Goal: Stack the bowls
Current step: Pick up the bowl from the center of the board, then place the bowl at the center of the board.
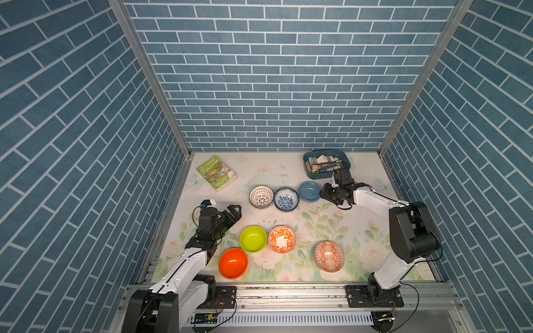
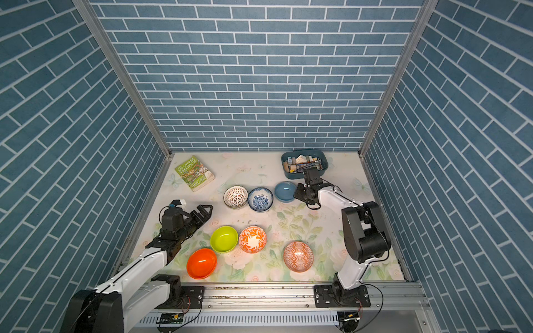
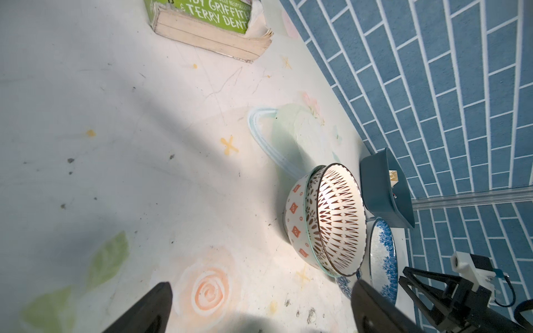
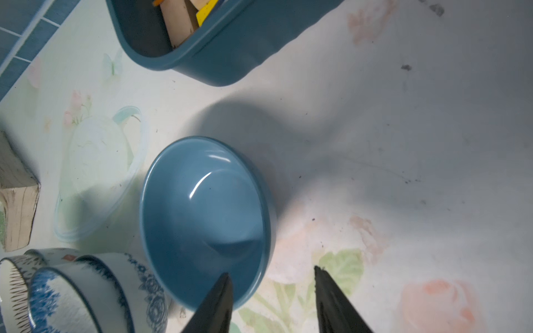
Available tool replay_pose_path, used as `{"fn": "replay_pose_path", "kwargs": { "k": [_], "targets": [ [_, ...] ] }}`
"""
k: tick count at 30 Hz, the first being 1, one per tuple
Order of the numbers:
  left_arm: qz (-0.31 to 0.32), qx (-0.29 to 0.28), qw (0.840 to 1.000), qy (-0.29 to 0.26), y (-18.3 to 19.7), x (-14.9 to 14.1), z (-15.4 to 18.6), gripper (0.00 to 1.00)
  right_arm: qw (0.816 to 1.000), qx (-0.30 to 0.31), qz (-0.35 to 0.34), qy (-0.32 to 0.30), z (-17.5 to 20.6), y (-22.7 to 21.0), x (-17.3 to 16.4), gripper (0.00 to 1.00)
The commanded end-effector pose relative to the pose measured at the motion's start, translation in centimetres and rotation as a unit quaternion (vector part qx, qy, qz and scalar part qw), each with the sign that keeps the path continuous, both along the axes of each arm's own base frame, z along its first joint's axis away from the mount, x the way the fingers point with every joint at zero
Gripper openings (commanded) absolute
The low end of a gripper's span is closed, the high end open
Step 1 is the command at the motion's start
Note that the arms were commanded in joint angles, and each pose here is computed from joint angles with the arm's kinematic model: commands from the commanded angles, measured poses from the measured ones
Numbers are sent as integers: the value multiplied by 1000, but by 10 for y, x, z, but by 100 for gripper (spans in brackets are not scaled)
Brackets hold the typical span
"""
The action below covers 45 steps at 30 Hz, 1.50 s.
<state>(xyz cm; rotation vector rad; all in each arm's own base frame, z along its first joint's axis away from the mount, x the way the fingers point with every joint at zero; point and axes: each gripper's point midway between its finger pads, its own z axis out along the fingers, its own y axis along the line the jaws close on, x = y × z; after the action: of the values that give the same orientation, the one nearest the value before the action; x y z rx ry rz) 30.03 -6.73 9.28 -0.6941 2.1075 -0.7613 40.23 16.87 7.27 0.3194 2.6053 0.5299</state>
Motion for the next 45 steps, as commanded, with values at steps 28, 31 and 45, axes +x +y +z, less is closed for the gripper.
{"fn": "replay_pose_path", "kwargs": {
  "k": [28,31,45],
  "targets": [
    [-9,2,1000,-18,-2,7,4,100,999,-22,33,17,-14,8,-25,2],
    [-10,2,1000,-21,-2,6,5,100,999,-29,37,17,-8,9,-30,2],
    [-14,-1,1000,-23,-4,5,7,100,994,-88,40,49,-15,-3,-48,4]
  ]
}}
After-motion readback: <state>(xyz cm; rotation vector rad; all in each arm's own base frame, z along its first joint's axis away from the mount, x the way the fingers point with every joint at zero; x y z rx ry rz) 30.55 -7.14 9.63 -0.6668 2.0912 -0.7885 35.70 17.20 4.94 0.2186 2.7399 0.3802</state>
